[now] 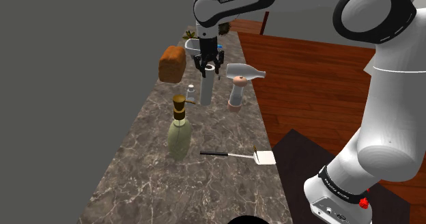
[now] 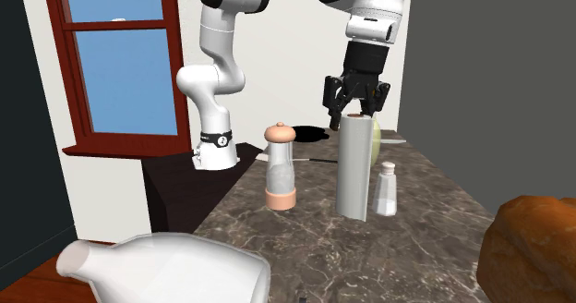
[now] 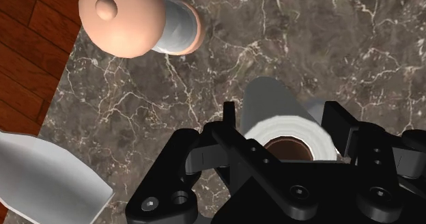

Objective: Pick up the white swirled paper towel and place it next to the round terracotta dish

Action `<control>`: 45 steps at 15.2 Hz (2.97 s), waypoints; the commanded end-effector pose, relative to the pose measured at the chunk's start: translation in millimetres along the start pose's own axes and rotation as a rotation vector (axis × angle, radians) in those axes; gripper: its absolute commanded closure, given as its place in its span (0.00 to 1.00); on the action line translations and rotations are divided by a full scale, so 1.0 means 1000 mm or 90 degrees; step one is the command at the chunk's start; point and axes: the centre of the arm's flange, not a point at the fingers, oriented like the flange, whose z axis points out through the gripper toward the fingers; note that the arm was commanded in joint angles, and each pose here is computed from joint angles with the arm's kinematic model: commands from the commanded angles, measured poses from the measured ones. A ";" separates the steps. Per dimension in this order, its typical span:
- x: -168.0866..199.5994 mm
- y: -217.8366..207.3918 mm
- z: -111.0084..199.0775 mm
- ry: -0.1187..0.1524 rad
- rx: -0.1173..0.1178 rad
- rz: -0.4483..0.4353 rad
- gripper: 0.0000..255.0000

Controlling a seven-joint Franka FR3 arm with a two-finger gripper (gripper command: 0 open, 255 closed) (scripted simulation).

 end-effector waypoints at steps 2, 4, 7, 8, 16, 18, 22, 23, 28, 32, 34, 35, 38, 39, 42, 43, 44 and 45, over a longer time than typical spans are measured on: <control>0.000 0.000 0.000 0.000 0.000 0.000 1.00; 0.000 0.000 0.000 0.000 0.000 0.000 1.00; -0.001 0.001 -0.005 0.000 0.000 0.000 1.00; -0.002 0.001 -0.010 0.000 0.000 0.000 1.00; -0.009 0.005 -0.052 0.000 0.000 0.000 1.00; -0.011 0.006 -0.062 0.000 0.000 0.000 1.00; -0.015 0.008 -0.083 0.000 0.000 0.000 1.00; -0.015 0.008 -0.088 0.000 0.000 0.000 1.00; -0.020 0.011 -0.114 0.000 0.000 0.000 1.00; -0.058 -0.002 -0.121 0.000 0.000 0.000 1.00; -0.083 -0.010 -0.123 0.000 0.000 0.000 1.00; -0.096 -0.014 -0.124 0.000 0.000 0.000 1.00; -0.133 -0.027 -0.127 0.000 0.000 0.000 1.00; -0.145 -0.031 -0.128 0.000 0.000 0.000 1.00; -0.183 -0.043 -0.131 0.000 0.000 0.000 1.00; -0.195 -0.048 -0.132 0.000 0.000 0.000 1.00; -0.208 -0.052 -0.133 0.000 0.000 0.000 1.00; -0.220 -0.056 -0.134 0.000 0.000 0.000 1.00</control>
